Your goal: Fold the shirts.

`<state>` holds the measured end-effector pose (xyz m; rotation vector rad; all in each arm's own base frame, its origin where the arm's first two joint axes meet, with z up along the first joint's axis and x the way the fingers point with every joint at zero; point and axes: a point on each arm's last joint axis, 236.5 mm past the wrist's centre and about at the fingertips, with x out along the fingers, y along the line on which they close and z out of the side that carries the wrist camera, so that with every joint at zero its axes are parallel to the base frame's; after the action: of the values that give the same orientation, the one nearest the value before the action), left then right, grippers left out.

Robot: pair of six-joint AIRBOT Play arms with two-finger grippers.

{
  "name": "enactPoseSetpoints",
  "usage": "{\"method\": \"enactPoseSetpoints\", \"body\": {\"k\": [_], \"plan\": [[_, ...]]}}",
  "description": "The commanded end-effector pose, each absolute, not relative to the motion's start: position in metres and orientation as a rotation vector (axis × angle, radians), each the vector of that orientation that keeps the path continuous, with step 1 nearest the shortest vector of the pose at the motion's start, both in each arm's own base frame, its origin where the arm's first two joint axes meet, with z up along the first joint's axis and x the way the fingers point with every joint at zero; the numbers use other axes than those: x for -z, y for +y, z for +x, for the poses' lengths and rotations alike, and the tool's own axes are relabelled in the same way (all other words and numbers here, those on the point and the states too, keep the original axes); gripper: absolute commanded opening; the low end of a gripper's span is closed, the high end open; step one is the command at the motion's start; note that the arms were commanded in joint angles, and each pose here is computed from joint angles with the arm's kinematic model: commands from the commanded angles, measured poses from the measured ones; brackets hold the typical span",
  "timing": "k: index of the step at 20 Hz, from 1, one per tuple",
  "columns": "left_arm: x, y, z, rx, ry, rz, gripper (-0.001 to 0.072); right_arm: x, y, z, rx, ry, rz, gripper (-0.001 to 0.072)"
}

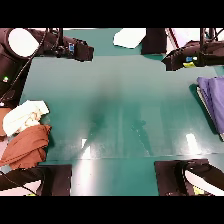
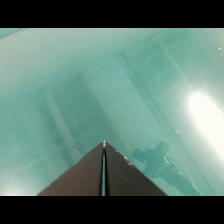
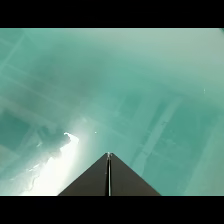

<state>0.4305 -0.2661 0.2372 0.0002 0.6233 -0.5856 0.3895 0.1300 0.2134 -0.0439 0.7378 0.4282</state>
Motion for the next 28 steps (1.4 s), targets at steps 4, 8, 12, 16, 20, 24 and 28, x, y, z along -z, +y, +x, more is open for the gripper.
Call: {"method": "enactPoseSetpoints", "body": {"k": [4, 8, 12, 16, 20, 24, 28], "plan": [[-0.237, -0.266, 0.431, 0.585, 0.623, 0.0, 0.0024, -0.214, 0.131, 0.389, -0.43, 0.736, -0.046, 0.0019], [-0.237, -0.266, 0.431, 0.585, 0.623, 0.0, 0.0024, -0.214, 0.131, 0.389, -0.431, 0.737, -0.045, 0.0019], [-0.237, -0.266, 0.431, 0.584, 0.625, -0.007, 0.0024, -0.212, 0.133, 0.386, -0.438, 0.749, -0.041, 0.0019], [-0.247, -0.268, 0.436, 0.583, 0.581, -0.027, 0.0024, -0.212, 0.133, 0.386, -0.439, 0.751, -0.042, 0.0019], [-0.242, -0.195, 0.445, 0.415, 0.647, 0.076, 0.0024, -0.211, 0.133, 0.385, -0.439, 0.755, -0.043, 0.0019], [-0.205, -0.041, 0.424, 0.087, 0.873, 0.043, 0.0024, -0.211, 0.133, 0.385, -0.439, 0.758, -0.044, 0.0019], [-0.114, 0.05, 0.355, -0.073, 1.205, 0.014, 0.0066, -0.209, 0.133, 0.386, -0.439, 0.76, -0.042, 0.002]]}}
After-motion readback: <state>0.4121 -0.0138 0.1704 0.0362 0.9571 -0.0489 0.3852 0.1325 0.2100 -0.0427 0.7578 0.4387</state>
